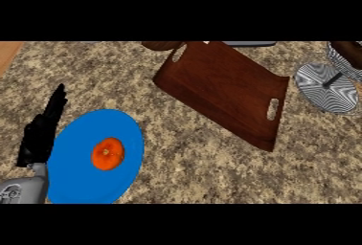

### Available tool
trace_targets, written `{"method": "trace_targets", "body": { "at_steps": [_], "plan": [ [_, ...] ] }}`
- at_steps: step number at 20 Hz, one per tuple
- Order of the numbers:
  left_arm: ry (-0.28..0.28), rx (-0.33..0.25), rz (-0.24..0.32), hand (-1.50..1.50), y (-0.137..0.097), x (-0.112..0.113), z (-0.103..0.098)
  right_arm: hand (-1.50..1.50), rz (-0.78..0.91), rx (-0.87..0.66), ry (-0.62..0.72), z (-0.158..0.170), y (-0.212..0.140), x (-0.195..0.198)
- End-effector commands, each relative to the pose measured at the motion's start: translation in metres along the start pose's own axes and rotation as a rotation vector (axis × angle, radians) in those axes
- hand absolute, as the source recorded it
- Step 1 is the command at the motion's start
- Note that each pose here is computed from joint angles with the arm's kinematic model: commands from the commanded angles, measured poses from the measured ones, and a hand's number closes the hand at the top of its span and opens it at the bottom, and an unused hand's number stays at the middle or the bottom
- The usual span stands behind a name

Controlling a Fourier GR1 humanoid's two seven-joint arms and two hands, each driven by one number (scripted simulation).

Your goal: Pick the sweet potato from the tray and place it in the tiered basket

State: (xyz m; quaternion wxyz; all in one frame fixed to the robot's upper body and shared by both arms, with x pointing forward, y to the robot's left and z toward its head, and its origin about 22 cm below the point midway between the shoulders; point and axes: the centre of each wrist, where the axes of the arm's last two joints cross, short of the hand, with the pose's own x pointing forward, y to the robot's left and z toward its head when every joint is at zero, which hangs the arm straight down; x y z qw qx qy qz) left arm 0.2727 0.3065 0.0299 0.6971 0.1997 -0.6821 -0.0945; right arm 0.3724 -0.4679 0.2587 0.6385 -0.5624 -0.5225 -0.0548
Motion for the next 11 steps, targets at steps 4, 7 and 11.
{"method": "trace_targets", "body": {
  "at_steps": [4, 7, 11],
  "plan": [
    [0.009, 0.019, 0.008, 0.00, -0.012, -0.004, 0.009, -1.50, -0.051, 0.042, 0.073, 0.003, -0.069, -0.061],
    [0.016, 0.024, -0.013, 0.00, 0.017, 0.000, 0.003, -1.50, -0.095, 0.050, 0.049, 0.010, -0.101, -0.097],
    [0.003, 0.004, -0.010, 0.00, 0.000, -0.007, 0.008, -1.50, -0.166, 0.027, 0.017, 0.026, -0.144, -0.134]
  ]
}}
